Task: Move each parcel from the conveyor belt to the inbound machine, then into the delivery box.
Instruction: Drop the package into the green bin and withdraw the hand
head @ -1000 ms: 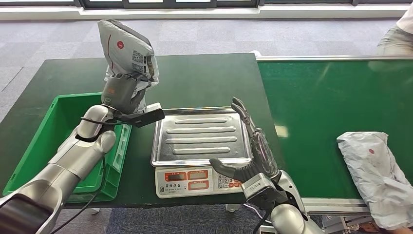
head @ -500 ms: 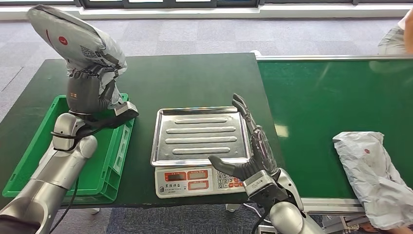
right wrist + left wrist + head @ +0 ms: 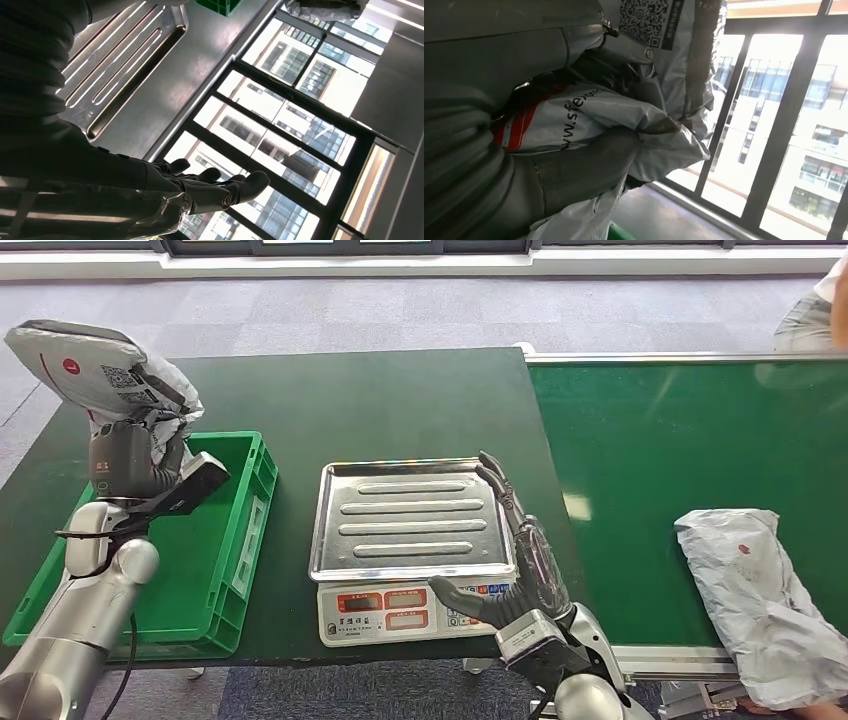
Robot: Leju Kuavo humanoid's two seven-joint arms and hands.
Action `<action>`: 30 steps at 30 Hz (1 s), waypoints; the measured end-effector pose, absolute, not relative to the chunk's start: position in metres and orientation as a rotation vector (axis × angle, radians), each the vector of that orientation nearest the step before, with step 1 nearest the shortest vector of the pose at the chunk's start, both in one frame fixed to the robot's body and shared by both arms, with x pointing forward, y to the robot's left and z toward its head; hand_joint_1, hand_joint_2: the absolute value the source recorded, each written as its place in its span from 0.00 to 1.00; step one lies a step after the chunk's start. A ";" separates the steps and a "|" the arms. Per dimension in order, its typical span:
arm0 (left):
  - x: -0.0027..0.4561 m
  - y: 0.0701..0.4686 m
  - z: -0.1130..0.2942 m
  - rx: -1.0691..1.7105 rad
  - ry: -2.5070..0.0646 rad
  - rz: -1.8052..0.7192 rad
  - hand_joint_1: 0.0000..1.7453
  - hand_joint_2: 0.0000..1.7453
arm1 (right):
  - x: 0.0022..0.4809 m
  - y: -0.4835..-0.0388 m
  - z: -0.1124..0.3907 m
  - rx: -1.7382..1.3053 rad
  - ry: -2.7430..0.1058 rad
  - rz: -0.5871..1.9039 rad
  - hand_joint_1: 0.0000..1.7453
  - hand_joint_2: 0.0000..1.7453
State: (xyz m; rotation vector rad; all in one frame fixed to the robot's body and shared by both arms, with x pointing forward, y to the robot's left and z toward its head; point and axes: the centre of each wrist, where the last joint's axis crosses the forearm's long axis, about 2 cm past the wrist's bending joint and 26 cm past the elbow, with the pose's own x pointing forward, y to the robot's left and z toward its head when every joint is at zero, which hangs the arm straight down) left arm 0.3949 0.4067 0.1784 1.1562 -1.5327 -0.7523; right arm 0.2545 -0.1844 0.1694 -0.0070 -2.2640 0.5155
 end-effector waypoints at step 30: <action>0.371 0.441 0.132 1.072 -1.266 -0.776 0.00 0.00 | 0.251 -0.185 0.175 -0.046 -2.261 0.540 0.00 1.00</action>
